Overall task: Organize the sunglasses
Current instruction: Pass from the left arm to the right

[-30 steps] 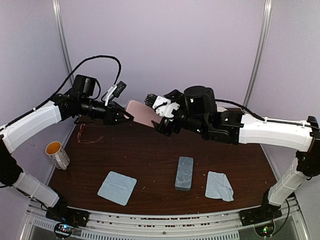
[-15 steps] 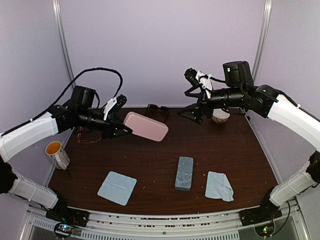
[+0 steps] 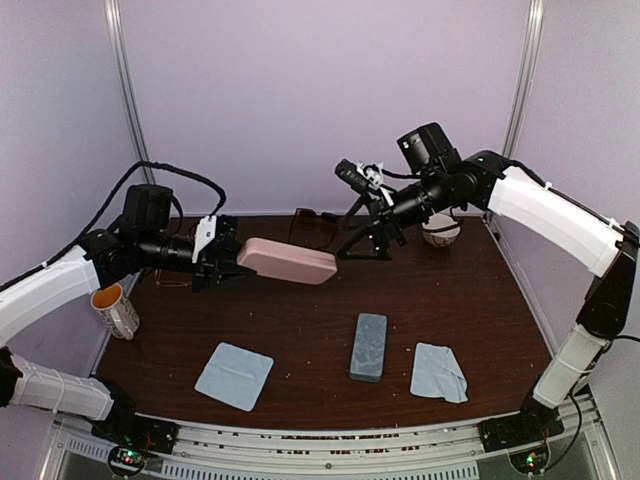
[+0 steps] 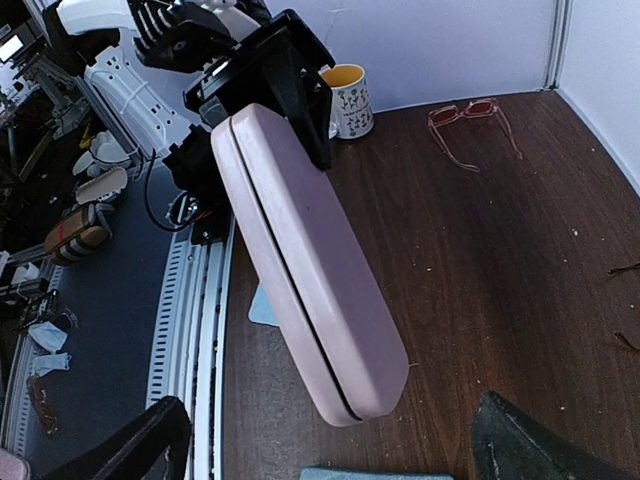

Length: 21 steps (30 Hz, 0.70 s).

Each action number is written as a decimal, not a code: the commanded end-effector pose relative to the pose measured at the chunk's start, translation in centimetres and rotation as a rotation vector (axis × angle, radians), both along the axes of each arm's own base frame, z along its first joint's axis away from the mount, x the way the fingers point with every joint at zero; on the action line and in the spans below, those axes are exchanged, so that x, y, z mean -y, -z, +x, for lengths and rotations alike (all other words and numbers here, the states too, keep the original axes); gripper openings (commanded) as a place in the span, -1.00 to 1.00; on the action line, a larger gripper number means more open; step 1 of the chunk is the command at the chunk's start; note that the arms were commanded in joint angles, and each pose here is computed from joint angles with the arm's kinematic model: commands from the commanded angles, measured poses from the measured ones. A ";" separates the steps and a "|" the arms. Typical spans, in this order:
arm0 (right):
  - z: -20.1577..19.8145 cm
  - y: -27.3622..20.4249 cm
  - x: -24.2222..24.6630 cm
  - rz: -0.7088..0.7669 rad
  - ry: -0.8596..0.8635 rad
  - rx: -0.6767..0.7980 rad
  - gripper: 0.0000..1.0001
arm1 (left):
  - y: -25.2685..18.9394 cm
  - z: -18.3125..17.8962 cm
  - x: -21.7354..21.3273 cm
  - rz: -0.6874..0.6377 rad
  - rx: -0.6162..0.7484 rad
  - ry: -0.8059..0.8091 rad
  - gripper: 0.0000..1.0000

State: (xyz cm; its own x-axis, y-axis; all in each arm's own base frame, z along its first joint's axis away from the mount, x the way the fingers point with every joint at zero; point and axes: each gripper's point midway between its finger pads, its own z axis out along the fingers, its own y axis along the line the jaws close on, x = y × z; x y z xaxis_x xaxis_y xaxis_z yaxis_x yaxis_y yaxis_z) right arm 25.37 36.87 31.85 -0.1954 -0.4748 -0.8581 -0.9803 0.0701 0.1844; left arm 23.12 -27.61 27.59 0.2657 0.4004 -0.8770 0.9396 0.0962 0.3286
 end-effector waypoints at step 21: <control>-6.8 3.4 -2.6 -0.090 -0.358 -0.309 0.99 | -2.1 -4.3 1.8 -0.088 0.541 0.476 -1.00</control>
